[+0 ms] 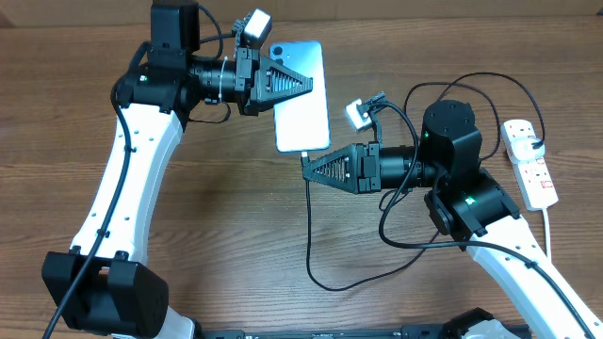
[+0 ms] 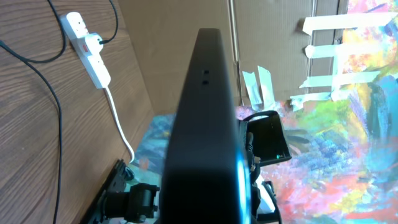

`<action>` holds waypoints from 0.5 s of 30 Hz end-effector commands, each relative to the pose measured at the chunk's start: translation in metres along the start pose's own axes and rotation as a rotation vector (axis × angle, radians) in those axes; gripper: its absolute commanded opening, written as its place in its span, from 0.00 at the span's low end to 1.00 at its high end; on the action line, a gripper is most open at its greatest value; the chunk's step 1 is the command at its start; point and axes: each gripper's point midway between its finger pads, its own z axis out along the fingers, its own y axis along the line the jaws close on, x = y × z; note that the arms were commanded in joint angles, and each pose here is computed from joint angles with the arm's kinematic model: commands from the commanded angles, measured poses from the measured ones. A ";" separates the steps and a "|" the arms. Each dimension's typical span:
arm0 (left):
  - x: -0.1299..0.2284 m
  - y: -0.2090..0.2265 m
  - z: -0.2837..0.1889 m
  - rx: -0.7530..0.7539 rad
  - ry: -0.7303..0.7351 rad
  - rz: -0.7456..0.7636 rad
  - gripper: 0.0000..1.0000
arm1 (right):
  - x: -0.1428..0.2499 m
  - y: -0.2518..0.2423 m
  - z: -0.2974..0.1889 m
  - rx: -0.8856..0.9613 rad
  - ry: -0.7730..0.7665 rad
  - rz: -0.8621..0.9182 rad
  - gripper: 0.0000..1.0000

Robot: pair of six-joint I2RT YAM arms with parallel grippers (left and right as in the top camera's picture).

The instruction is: Plug charger to phone and switch on socket

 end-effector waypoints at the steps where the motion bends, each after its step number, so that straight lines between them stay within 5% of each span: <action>1: 0.007 -0.019 -0.003 0.037 0.022 0.048 0.04 | -0.003 0.001 -0.001 -0.001 -0.012 -0.013 0.04; 15: 0.004 -0.016 -0.003 0.020 0.006 0.074 0.04 | 0.000 0.004 -0.001 -0.016 0.009 -0.016 0.04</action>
